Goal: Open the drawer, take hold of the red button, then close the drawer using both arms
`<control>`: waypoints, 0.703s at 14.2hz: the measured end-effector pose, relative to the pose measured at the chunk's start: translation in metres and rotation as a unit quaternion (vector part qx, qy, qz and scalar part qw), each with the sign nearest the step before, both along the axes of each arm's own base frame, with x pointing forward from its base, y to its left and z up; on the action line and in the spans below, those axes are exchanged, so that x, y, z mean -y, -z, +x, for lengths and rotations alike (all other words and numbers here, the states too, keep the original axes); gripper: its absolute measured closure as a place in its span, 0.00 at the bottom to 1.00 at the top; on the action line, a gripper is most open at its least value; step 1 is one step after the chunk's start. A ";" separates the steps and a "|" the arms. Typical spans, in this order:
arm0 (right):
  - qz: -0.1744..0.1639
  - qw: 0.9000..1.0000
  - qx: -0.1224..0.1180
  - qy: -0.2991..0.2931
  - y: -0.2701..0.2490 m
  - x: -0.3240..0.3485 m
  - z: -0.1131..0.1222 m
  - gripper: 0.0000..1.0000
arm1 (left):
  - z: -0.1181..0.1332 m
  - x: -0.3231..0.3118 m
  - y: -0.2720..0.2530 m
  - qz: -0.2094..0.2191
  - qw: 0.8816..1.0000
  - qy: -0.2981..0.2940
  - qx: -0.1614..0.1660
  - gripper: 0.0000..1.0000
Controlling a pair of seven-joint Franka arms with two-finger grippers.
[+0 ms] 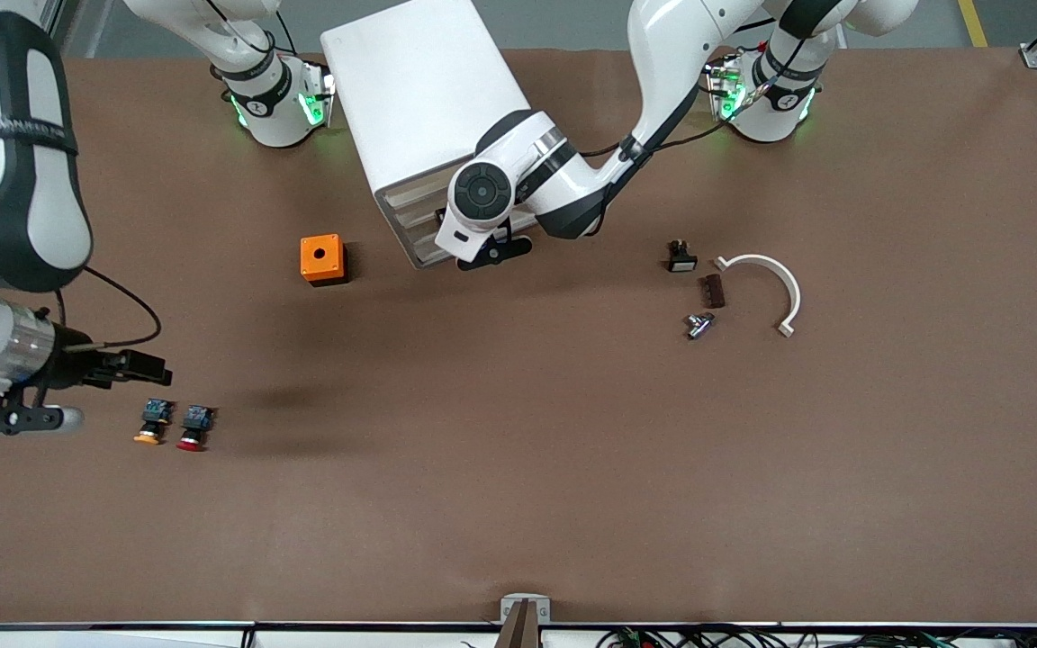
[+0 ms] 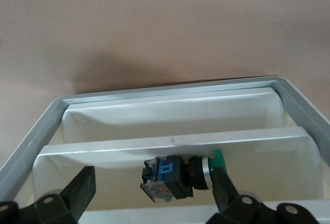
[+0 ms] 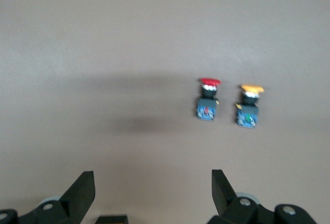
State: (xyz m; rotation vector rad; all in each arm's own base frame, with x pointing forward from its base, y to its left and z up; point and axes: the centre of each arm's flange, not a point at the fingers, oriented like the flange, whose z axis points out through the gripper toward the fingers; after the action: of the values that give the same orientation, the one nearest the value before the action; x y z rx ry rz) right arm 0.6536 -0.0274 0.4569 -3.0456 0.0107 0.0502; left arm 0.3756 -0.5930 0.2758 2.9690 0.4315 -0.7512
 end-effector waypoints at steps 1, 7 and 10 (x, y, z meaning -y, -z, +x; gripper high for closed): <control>-0.011 1.000 -0.003 0.006 -0.019 -0.001 -0.008 0.00 | 0.000 0.000 0.000 0.000 1.000 0.000 -0.001 0.00; -0.019 0.999 0.016 0.027 -0.117 -0.003 -0.063 0.00 | -0.002 -0.003 0.007 0.004 1.000 -0.003 -0.009 0.00; -0.025 0.999 0.028 0.028 -0.146 0.002 -0.092 0.00 | -0.003 -0.004 0.007 0.004 1.000 -0.005 -0.012 0.00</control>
State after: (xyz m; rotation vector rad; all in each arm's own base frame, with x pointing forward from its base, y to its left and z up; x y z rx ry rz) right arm 0.5611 -0.0295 0.6027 -3.0933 0.0956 -0.0397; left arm 0.3731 -0.5893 0.2684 2.9657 0.4517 -0.7867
